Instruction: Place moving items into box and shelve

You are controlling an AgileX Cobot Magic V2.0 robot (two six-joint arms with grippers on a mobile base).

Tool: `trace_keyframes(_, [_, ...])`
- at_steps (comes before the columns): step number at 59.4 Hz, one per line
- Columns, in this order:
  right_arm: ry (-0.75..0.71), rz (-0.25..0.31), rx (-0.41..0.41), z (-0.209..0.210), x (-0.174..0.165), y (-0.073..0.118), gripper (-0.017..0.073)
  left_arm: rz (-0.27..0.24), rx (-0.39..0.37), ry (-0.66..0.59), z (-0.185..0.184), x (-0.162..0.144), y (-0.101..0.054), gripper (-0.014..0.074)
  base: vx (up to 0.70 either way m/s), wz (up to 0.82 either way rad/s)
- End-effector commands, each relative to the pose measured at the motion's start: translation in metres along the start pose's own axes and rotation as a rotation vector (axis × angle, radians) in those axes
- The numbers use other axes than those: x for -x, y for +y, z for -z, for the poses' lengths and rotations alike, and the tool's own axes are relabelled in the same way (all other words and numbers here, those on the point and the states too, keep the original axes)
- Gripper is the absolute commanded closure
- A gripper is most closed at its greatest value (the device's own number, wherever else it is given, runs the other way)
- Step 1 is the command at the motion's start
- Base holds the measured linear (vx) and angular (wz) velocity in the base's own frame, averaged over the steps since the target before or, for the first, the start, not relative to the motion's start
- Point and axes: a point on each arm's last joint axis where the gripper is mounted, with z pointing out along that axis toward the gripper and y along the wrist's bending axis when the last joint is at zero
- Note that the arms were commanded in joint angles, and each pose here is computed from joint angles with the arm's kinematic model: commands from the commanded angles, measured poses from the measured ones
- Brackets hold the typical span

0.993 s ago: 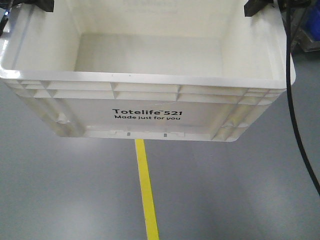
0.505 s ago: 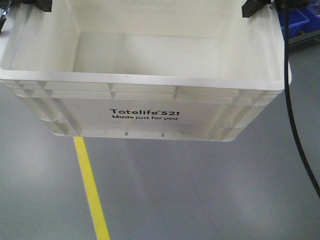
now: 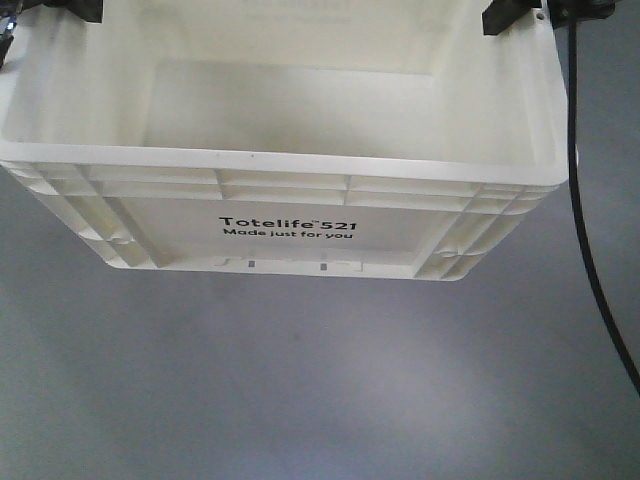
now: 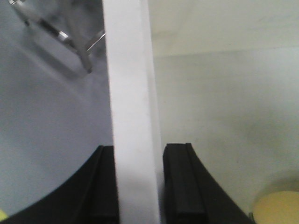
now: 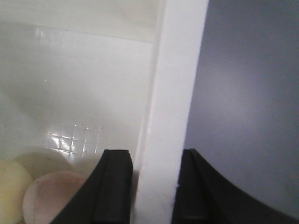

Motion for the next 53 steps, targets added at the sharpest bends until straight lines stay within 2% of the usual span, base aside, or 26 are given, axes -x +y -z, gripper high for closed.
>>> trace_keyframes(1, [-0.121, 0.025, -0.039, 0.0423, 0.0025, -0.0050, 0.0564, -0.023, 0.056, -0.205, 0.0369, 0.0155, 0.0113, 0.0594, 0.54, -0.86])
trace_keyframes(53, [-0.118, 0.024, -0.034, 0.0422, 0.0022, -0.0045, 0.0564, -0.023, 0.055, -0.203, 0.0369, 0.0154, 0.0113, 0.0593, 0.52, -0.74])
